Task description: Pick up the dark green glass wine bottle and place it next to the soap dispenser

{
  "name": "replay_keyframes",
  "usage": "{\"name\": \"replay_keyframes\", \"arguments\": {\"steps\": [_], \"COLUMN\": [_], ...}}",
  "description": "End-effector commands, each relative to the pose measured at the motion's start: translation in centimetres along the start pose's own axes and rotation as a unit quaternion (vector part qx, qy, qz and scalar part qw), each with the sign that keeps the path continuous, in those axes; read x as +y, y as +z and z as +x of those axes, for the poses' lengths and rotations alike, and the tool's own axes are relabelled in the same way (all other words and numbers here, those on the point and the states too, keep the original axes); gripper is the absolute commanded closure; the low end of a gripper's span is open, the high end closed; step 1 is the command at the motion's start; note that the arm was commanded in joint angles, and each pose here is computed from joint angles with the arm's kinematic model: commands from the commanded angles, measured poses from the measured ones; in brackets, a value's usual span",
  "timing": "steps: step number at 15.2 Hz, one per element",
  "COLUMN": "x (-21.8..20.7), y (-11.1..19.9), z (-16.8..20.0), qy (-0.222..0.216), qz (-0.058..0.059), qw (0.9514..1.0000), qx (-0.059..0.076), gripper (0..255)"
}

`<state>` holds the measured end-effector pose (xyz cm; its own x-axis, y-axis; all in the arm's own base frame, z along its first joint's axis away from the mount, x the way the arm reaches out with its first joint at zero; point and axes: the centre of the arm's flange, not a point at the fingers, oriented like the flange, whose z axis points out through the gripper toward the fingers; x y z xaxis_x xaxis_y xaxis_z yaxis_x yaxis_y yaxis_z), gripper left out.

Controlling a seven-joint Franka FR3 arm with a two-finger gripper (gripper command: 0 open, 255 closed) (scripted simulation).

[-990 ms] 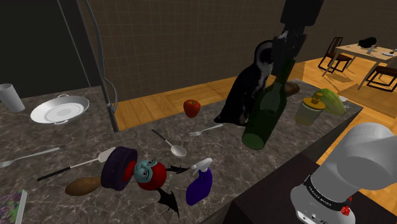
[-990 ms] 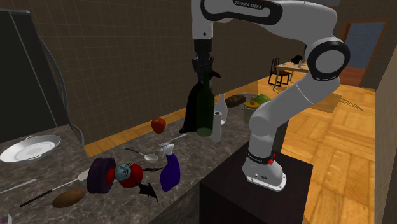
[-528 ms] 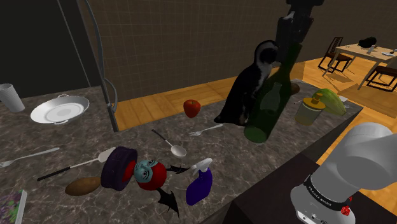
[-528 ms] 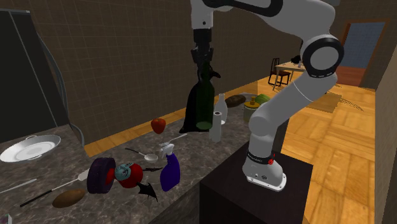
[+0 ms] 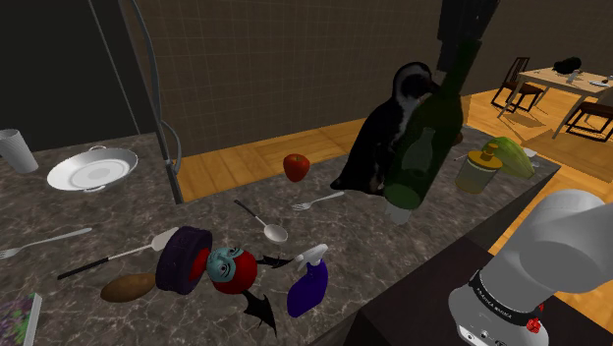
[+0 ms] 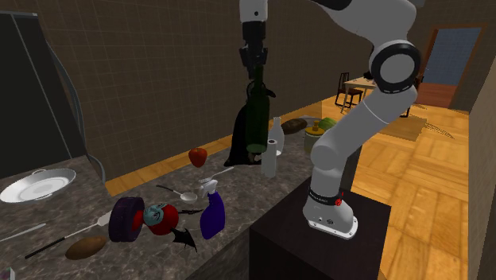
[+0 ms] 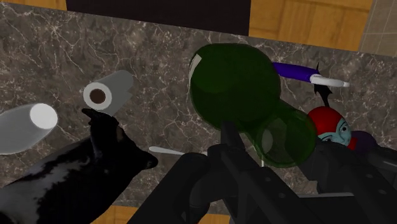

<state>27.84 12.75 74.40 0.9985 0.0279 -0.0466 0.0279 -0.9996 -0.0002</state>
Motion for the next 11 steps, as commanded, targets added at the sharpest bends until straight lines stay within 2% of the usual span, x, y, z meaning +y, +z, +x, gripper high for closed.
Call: {"name": "replay_keyframes", "arguments": {"steps": [1,11], "x": [-0.1,-0.1], "y": [-1.2,-6.4], "z": [0.0,-0.2], "qy": [0.0,0.0], "qz": [0.0,0.0], "qw": [1.0,1.0], "qx": [0.0,0.0], "gripper": [255,255]}}
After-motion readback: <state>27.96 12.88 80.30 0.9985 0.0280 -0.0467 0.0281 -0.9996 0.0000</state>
